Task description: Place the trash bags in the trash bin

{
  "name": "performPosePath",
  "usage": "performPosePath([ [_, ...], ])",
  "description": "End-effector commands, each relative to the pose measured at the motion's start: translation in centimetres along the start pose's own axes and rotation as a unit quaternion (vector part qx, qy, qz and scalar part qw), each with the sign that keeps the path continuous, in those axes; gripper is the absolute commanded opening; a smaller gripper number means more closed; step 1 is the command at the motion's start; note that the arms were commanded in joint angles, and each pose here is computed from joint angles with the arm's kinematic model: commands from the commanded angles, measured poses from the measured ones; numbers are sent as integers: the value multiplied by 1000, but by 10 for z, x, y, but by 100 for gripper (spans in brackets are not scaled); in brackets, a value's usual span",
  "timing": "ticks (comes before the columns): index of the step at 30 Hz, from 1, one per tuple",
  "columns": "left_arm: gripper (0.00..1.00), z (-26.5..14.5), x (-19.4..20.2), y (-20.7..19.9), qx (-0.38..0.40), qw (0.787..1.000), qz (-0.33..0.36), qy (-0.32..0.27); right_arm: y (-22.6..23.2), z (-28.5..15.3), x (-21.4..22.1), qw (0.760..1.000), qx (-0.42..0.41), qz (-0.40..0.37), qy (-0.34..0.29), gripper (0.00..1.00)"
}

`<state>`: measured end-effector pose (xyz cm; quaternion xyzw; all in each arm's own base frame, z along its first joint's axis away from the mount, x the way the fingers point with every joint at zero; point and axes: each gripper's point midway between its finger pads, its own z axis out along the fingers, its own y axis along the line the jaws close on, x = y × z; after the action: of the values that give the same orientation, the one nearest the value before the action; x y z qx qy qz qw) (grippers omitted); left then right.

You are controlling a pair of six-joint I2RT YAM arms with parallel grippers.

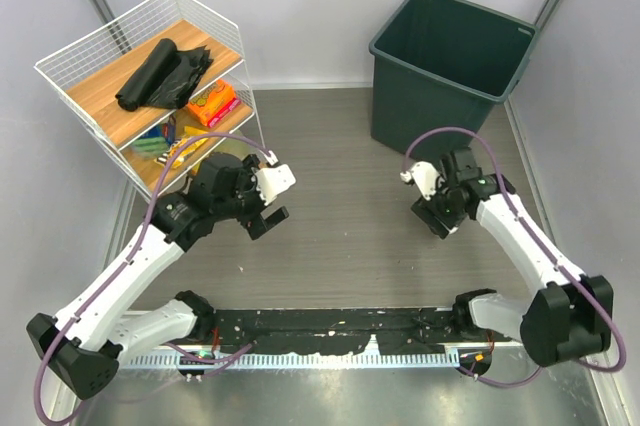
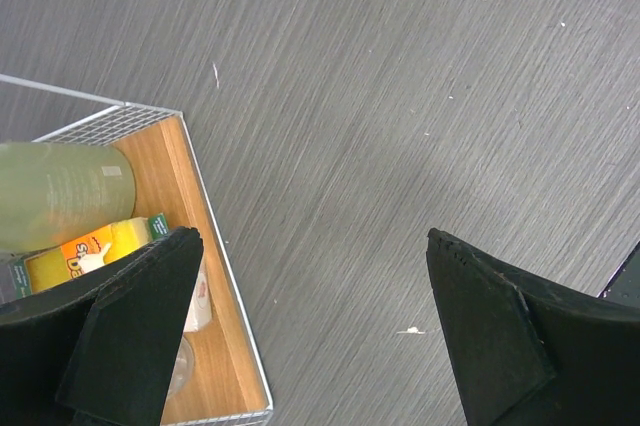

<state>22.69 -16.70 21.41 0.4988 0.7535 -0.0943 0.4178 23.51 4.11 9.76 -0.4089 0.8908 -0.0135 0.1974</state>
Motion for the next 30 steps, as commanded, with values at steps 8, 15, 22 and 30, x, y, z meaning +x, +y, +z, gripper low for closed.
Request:
performPosePath([
  [8,100,-7,-28,18,-39,998,-28,-36,-62,-16,75,993,24,114,-21,41],
  [15,100,-14,-30,19,-43,998,-36,-34,-93,-8,109,980,-12,197,-39,42],
  [22,100,-13,-25,22,-52,998,-31,-27,-116,-3,132,972,-9,235,-33,43],
  [30,100,-17,-25,27,-68,997,-38,-27,-125,-2,139,971,5,237,-22,54],
])
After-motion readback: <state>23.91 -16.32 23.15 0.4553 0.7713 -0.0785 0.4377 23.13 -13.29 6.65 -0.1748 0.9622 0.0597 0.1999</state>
